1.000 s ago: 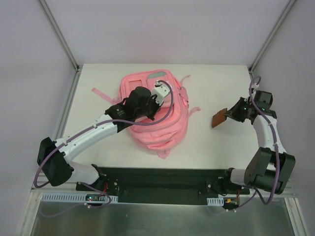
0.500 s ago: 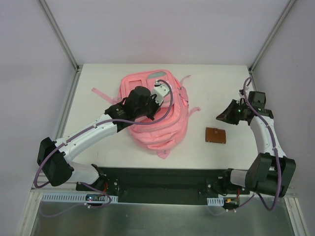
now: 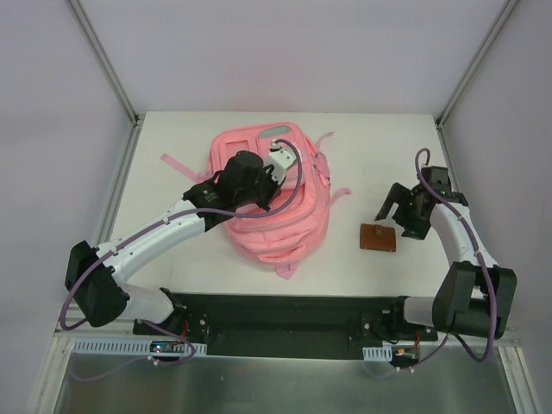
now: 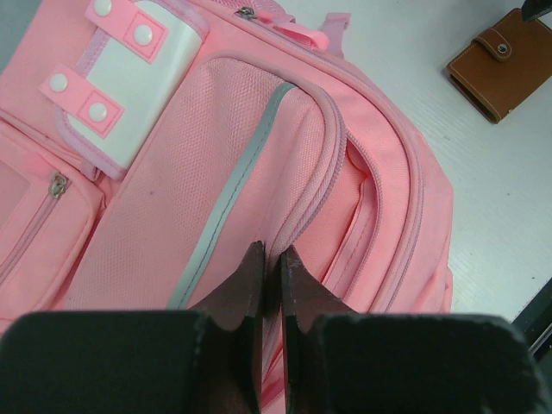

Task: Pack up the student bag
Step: Pick up the personal item from the center of the board.

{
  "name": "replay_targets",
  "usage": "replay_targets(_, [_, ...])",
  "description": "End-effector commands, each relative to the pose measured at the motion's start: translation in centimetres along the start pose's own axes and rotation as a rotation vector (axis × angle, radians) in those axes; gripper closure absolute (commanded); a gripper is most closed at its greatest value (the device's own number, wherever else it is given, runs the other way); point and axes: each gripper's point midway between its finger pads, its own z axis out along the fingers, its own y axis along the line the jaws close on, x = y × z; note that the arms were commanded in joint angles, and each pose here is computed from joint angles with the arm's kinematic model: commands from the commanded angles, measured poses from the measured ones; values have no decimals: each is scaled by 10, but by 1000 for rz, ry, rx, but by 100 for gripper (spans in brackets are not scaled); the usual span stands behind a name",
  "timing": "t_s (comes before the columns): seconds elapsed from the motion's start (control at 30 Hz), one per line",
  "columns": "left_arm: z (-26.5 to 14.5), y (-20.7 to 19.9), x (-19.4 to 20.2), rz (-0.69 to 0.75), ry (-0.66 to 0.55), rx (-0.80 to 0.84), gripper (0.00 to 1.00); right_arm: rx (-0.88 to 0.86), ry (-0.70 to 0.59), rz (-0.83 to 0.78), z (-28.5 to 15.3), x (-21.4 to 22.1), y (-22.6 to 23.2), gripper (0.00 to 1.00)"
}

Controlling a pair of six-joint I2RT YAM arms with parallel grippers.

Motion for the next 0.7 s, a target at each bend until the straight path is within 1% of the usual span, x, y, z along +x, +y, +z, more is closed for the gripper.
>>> replay_targets(0.0, [-12, 7, -31, -33, -97, -22, 100, 134, 22, 12, 7, -1, -28, 4])
replay_targets(0.07, [-12, 7, -30, -33, -97, -22, 100, 146, 42, 10, 14, 0, -32, 4])
replay_targets(0.1, [-12, 7, -30, -33, -96, -22, 100, 126, 90, 28, 18, 3, -28, 4])
replay_targets(0.13, [-12, 7, -30, -33, -94, -22, 100, 115, 105, 69, 20, 6, -25, 4])
replay_targets(0.2, [-11, 8, -29, -33, -92, -24, 100, 121, 88, 128, 25, 9, -26, 4])
replay_targets(0.23, [-10, 8, -29, -33, -91, -24, 100, 163, 74, 253, 26, 11, -28, 4])
replay_targets(0.3, [-10, 9, -29, -33, -89, -25, 100, 192, 40, 324, 23, 12, -25, 4])
replay_targets(0.33, [-9, 9, -28, -37, -86, -25, 100, 246, 5, 342, 16, 9, -27, 4])
replay_targets(0.37, [-8, 5, -28, -35, -86, -3, 100, 376, -102, 373, 8, 1, -33, 4])
replay_targets(0.4, [-8, 5, -29, -32, -86, -2, 100, 410, -122, 377, 1, -2, -27, 4])
replay_targets(0.43, [-7, 5, -28, -32, -83, -2, 100, 442, -100, 388, -19, -5, -20, 4])
replay_targets(0.47, [-6, 6, -28, -32, -81, -3, 100, 518, -111, 473, -22, -5, -17, 4])
replay_targets(0.53, [-6, 6, -30, -35, -84, -1, 100, 559, -39, 494, -36, -3, -4, 4])
replay_targets(0.57, [-5, 5, -30, -33, -84, 2, 100, 615, 18, 514, -28, 4, -5, 4])
replay_targets(0.6, [-5, 5, -30, -35, -83, 3, 100, 678, 65, 564, -32, 14, -7, 4])
replay_targets(0.67, [-5, 6, -29, -34, -81, 2, 100, 721, 140, 606, -26, 23, -4, 4])
